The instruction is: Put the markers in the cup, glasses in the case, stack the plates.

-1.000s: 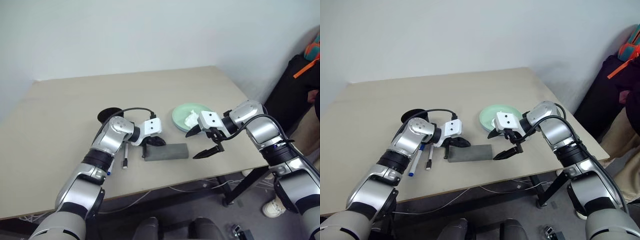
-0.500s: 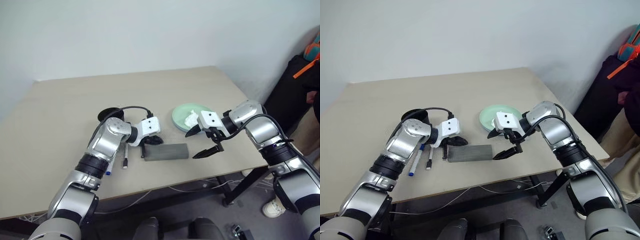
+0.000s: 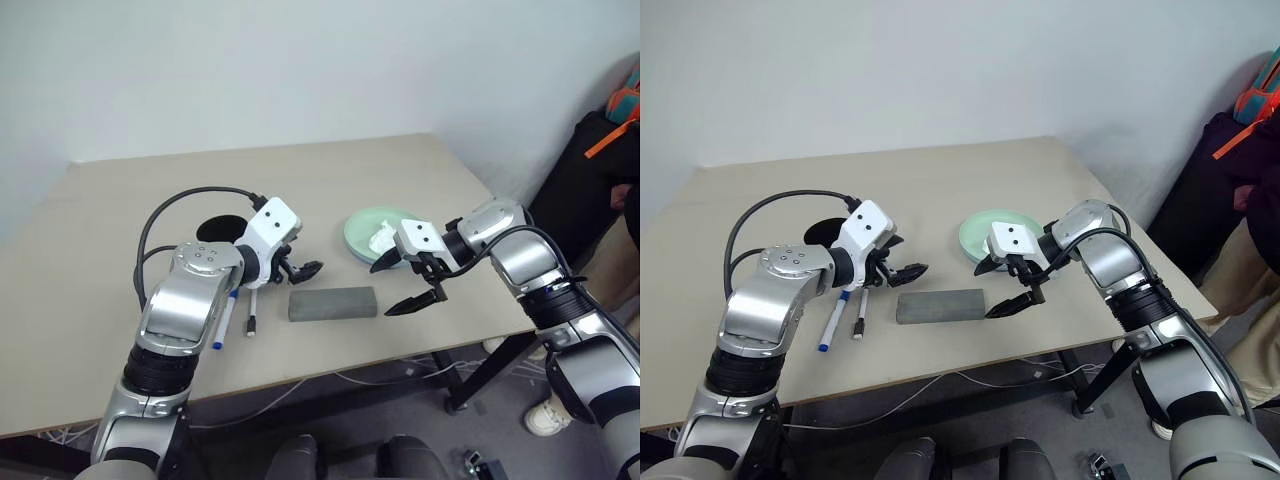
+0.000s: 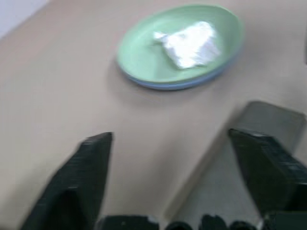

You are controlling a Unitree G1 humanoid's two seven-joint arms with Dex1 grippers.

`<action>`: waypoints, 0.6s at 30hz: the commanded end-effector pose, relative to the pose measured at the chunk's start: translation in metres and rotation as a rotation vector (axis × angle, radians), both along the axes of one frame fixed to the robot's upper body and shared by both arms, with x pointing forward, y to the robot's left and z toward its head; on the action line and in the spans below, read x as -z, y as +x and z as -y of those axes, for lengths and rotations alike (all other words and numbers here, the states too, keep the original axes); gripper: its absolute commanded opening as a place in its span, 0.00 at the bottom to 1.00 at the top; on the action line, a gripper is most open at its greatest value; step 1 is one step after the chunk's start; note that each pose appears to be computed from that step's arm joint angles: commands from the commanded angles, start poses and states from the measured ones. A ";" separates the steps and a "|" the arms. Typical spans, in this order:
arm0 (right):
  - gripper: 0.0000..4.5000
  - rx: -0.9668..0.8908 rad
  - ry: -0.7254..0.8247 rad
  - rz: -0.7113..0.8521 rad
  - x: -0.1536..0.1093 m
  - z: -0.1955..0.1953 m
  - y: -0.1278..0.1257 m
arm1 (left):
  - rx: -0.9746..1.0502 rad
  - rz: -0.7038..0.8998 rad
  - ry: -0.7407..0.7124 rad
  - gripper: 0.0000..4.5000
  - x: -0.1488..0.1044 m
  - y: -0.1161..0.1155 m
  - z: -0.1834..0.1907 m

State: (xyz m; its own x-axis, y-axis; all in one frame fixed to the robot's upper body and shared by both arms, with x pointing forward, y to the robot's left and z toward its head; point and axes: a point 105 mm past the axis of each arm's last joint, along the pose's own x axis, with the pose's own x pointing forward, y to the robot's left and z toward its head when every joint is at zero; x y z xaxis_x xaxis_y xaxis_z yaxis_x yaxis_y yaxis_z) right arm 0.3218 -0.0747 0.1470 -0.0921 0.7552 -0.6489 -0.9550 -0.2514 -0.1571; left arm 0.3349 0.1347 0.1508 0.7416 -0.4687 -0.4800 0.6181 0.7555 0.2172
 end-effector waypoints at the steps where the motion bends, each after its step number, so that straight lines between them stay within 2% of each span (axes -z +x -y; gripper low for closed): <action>1: 1.00 -0.025 0.011 0.035 -0.013 -0.004 0.001 | -0.147 -0.047 0.004 1.00 -0.004 -0.004 -0.016; 10: 1.00 -0.035 0.008 0.025 -0.011 -0.005 -0.001 | -0.367 -0.183 0.058 1.00 0.022 -0.018 -0.039; 18: 1.00 -0.038 0.007 0.021 -0.009 -0.005 -0.002 | -0.436 -0.260 0.073 1.00 0.051 -0.028 -0.046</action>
State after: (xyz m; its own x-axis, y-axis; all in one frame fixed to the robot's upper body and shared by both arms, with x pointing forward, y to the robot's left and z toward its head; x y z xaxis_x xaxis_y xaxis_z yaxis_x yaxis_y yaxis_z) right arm 0.3197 -0.0727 0.1460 -0.1132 0.7522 -0.6491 -0.9528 -0.2675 -0.1439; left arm 0.3067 0.1782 0.0967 0.7028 -0.1101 -0.7028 0.3065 0.9384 0.1595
